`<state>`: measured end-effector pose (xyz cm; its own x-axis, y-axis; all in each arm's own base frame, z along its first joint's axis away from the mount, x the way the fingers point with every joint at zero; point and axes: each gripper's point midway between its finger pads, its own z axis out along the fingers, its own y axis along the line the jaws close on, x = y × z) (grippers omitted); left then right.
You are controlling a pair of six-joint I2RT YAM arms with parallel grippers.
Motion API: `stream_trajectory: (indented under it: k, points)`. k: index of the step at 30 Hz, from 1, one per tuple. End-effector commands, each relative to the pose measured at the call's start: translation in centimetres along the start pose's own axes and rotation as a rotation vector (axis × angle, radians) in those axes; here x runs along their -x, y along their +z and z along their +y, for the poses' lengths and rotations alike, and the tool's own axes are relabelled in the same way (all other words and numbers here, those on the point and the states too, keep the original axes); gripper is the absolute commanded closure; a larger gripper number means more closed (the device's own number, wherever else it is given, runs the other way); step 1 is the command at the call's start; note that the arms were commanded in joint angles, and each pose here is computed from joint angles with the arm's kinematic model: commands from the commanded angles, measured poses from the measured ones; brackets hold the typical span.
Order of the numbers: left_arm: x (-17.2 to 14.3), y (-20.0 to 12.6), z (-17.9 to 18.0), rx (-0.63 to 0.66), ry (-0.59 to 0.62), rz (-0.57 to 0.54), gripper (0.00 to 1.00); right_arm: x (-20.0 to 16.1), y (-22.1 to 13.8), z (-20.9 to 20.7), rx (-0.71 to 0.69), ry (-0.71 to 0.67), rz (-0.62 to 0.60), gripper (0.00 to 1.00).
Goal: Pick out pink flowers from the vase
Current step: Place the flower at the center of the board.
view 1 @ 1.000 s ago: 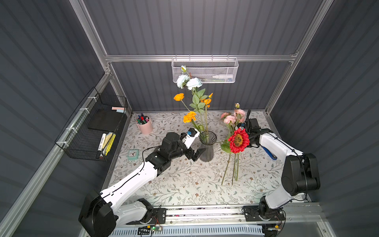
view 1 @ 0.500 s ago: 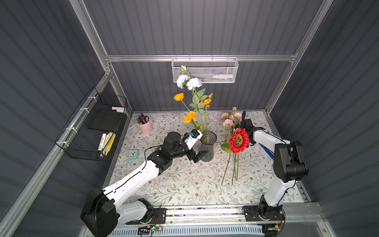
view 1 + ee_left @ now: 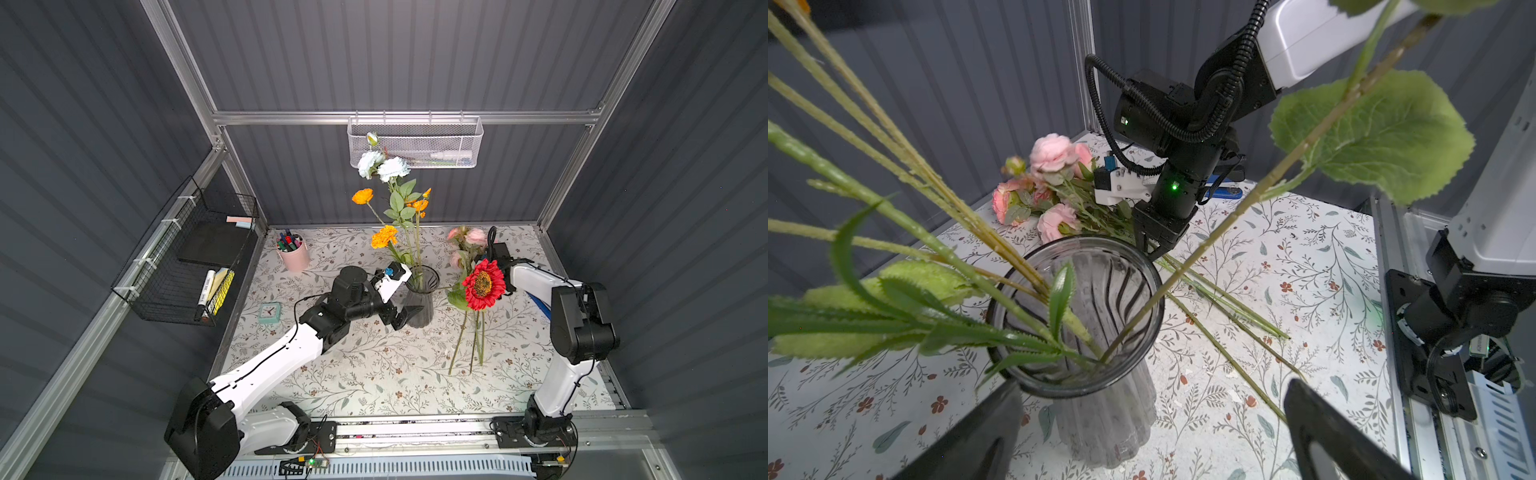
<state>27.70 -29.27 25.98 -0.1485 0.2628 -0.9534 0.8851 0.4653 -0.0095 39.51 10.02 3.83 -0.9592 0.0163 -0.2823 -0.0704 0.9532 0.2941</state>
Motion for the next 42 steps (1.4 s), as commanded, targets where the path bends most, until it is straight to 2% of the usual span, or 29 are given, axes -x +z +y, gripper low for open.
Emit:
stream_trajectory:
  k: [1,10,14,22,29,32,33,34,35,37,42]
  points:
    - [1.2,-0.4,-0.4,-0.013,0.023,-0.03,0.01,-0.2,0.3,-0.3,-0.004,0.004,0.004,0.85]
    - [1.0,-0.6,-0.4,-0.013,0.021,-0.03,0.01,-0.1,-0.2,0.0,0.009,0.002,-0.008,0.8]
    - [1.3,-0.8,-0.5,-0.012,0.025,-0.036,0.0,0.1,-0.6,0.4,0.022,-0.003,-0.018,0.75]
    - [1.4,-0.9,-0.7,-0.021,0.024,-0.04,0.01,0.5,-3.3,2.0,0.052,-0.027,-0.07,0.7]
    - [2.4,-1.3,-0.8,-0.019,0.029,-0.064,0.01,0.2,-7.6,2.8,0.042,-0.055,-0.14,0.56]
    - [3.1,-2.2,-0.6,0.01,0.041,-0.082,0.01,-0.4,-10.2,3.1,0.035,-0.071,-0.206,0.45]
    - [3.3,-2.6,-0.5,0.03,0.045,-0.085,0.0,-0.6,-11.1,3.4,0.039,-0.08,-0.23,0.41]
    - [3.4,-2.9,0.0,0.064,0.044,-0.086,0.01,-0.9,-11.9,3.5,0.042,-0.089,-0.252,0.13]
    - [3.5,-3.4,1.0,0.133,0.03,-0.086,0.0,-1.2,-12.7,3.6,0.042,-0.087,-0.276,0.01]
    - [3.0,-4.3,3.2,0.276,-0.016,-0.069,0.0,-1.9,-13.7,3.5,0.034,-0.081,-0.307,0.01]
    - [0.3,-9.0,10.4,0.733,-0.188,-0.017,0.0,-3.7,-15.3,2.4,0.031,-0.021,-0.368,0.01]
